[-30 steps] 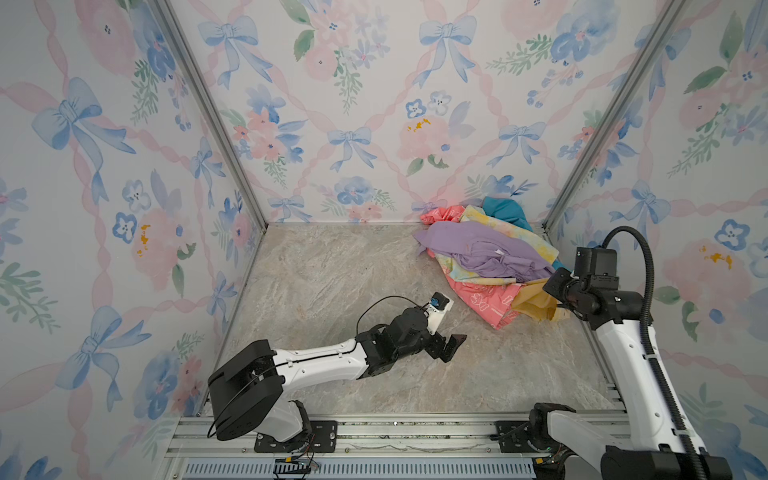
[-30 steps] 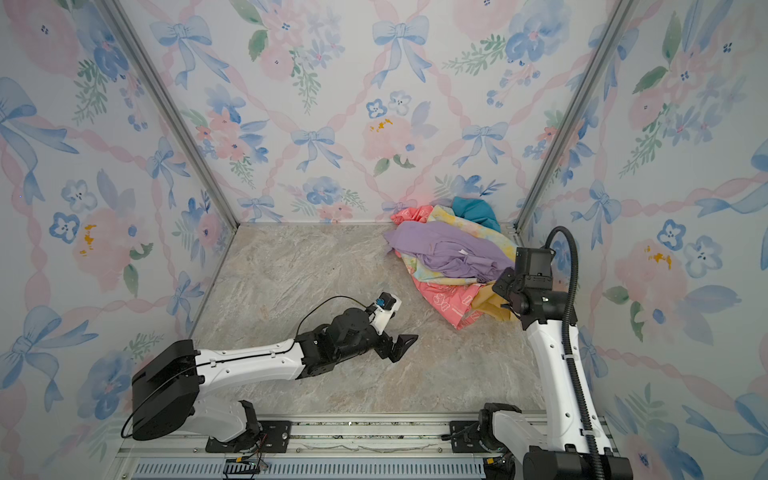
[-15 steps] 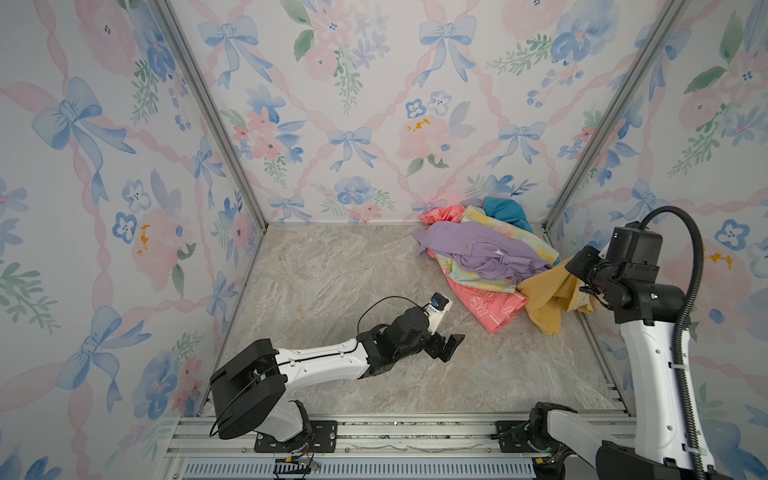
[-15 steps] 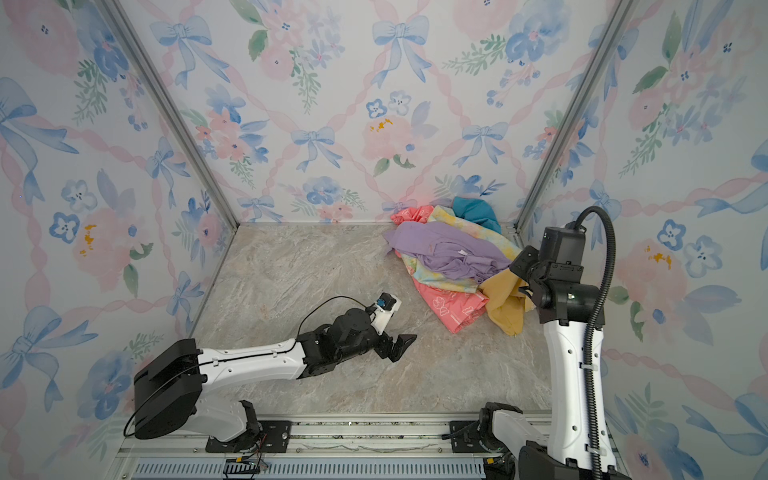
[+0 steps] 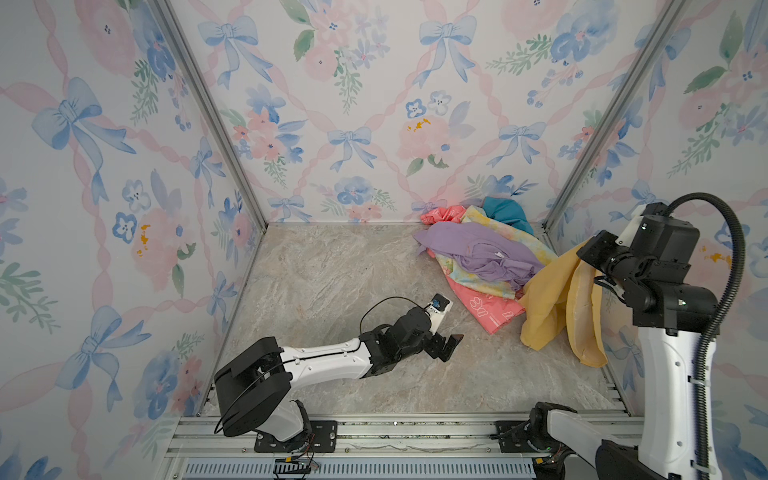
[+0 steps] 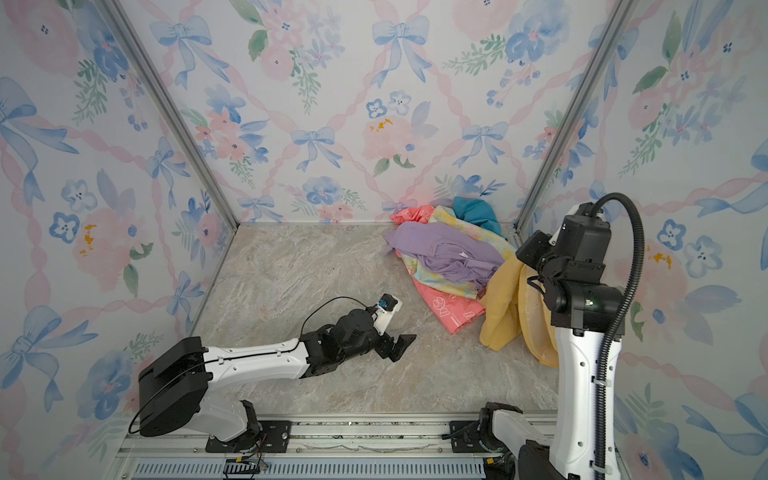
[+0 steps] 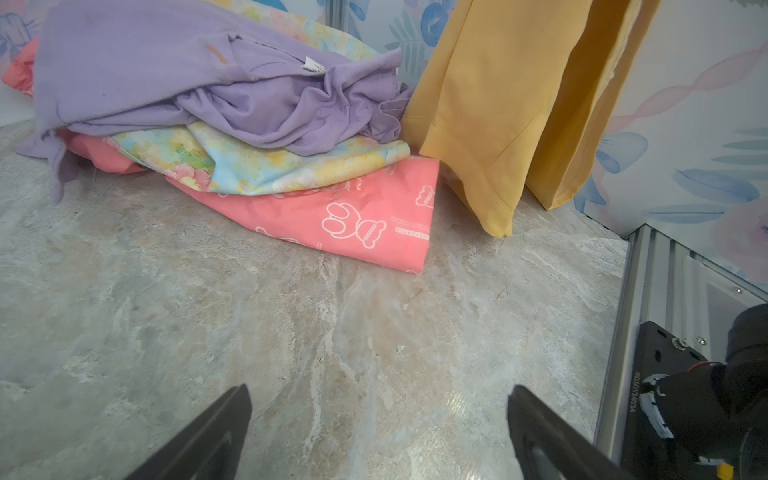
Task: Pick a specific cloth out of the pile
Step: 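Lift the yellow cloth with the right gripper, pulling it out of the pile, then carry the yellow cloth toward the left gripper while the left gripper approaches it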
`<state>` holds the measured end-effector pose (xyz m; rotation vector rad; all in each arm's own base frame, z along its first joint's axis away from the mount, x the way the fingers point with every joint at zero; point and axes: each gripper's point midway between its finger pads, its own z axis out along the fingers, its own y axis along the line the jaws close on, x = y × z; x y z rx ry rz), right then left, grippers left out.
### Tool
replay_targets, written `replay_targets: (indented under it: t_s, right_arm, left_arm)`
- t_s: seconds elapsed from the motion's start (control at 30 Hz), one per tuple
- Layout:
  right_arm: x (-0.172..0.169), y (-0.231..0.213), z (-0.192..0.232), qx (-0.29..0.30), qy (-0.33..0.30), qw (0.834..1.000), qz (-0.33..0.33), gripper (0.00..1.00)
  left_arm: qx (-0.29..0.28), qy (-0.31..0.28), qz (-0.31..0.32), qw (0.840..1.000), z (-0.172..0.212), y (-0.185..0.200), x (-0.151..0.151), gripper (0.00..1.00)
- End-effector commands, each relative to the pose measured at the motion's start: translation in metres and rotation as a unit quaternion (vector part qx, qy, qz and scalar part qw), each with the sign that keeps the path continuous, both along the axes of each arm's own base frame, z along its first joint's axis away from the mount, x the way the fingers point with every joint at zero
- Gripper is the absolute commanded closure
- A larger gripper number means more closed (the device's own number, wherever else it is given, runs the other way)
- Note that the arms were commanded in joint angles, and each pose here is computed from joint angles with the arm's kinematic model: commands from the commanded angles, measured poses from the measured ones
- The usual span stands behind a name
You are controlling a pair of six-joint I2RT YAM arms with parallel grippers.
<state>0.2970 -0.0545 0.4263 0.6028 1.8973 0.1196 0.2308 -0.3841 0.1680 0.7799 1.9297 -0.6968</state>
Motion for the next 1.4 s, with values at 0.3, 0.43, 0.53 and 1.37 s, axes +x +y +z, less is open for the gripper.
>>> replay_targets:
  t_s: [0.3, 0.43, 0.53, 1.37]
  right_arm:
    - [-0.005, 0.077, 0.067, -0.024, -0.105, 0.985, 0.137, 1.0]
    - [-0.004, 0.114, 0.077, -0.033, -0.124, 0.975, 0.181, 1.0]
    - [-0.002, 0.146, 0.08, -0.041, -0.131, 0.968, 0.209, 1.0]
    - [0.004, 0.246, 0.057, -0.035, -0.141, 0.948, 0.282, 1.0]
  left_arm:
    - [-0.017, -0.045, 0.042, 0.998, 0.033, 0.021, 0.028, 0.02]
    - [-0.051, -0.054, 0.064, 0.995, 0.05, 0.039, 0.041, 0.02]
    - [-0.064, -0.064, 0.074, 0.993, 0.061, 0.048, 0.046, 0.02]
    - [-0.221, -0.127, 0.007, 0.967, 0.12, 0.045, 0.022, 0.02]
